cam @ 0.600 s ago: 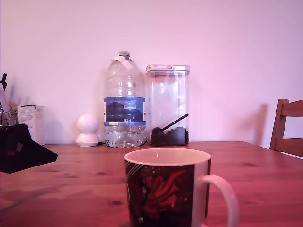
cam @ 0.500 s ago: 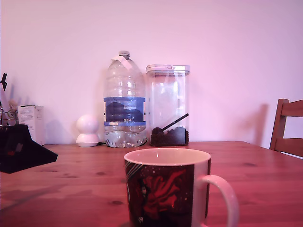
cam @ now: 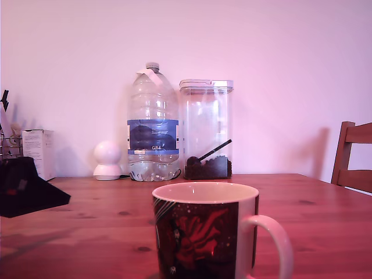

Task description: Pick up the coffee capsules from the table one by one and drop them inside the nearest coffee cup

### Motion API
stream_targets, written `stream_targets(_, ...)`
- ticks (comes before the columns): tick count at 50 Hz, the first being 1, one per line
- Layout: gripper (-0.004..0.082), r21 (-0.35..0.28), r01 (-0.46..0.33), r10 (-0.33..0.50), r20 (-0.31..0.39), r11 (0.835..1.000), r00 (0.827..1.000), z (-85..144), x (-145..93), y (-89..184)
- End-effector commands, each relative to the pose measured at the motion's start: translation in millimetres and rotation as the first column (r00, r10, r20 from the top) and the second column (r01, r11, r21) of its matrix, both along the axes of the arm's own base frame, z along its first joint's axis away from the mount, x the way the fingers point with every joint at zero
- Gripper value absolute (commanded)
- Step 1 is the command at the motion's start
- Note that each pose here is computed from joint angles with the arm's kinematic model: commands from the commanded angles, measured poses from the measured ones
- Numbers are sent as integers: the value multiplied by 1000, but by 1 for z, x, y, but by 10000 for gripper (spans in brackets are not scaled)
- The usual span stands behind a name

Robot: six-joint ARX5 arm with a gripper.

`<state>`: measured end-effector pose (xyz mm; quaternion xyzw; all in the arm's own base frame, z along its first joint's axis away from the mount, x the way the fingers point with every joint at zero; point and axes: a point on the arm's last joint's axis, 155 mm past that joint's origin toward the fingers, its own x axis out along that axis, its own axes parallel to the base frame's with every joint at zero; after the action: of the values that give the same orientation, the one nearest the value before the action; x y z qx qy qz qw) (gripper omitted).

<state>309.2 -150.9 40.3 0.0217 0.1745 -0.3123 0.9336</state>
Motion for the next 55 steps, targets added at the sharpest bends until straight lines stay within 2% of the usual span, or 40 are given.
stream_targets(1, 500, 7, 30, -30, 8, 1000, 1000, 0, -5, -6)
stream_targets(12, 500, 44, 133, -134, 16, 990, 991, -3, -18, -31)
stream_targets(20, 500, 87, 215, -215, -6, 973, 977, -11, -27, -46)
stream_targets(42, 500, 88, 232, -232, -5, 969, 973, -9, -25, -54)
stream_targets(55, 500, 84, 259, -256, -41, 962, 966, -15, -26, -64)
